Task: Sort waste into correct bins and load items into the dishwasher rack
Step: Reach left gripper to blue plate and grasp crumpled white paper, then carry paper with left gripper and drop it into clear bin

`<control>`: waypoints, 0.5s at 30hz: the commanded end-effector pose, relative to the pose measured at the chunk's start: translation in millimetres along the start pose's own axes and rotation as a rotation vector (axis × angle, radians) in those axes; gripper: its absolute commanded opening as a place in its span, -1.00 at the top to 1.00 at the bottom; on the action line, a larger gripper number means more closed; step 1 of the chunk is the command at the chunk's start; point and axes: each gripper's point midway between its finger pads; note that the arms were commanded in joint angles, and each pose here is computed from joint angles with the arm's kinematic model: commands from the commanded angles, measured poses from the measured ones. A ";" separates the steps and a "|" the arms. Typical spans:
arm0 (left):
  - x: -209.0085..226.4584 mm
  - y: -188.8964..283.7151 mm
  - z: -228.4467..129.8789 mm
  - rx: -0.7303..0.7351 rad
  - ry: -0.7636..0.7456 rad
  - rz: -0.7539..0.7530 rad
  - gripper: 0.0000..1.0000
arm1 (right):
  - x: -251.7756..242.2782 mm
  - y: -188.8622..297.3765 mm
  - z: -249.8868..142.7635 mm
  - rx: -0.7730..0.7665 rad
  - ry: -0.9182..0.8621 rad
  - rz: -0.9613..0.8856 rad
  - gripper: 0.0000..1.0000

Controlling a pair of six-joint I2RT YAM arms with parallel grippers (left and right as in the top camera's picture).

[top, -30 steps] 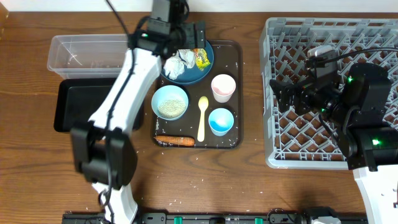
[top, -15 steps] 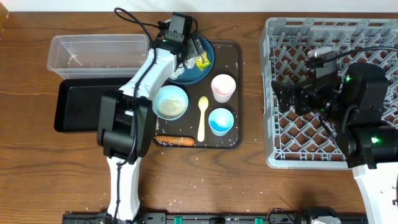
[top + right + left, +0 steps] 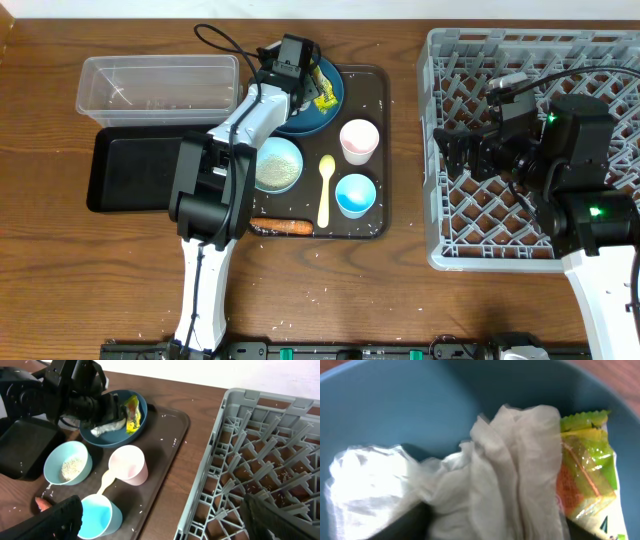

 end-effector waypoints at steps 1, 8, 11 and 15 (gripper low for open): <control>2.2 -8.7 -8.9 0.018 -0.009 0.018 0.30 | 1.9 0.4 7.1 -0.013 0.022 0.004 -0.98; -11.6 1.7 -10.1 0.042 -0.010 -0.037 0.88 | 2.0 0.4 7.2 -0.013 0.022 0.004 -0.99; -27.3 23.0 0.0 0.041 -0.003 -0.104 0.87 | 2.0 0.4 7.4 -0.014 0.022 0.005 -0.98; -44.0 74.4 25.4 -0.006 0.001 -0.166 0.88 | 2.7 0.4 7.4 -0.014 0.015 0.009 -0.98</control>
Point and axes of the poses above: each gripper's point midway between its finger pads, its own y axis back along the fingers, its own x axis along the line the jaws close on, z = x × y, and after that the axes turned 5 degrees about y, right-handed
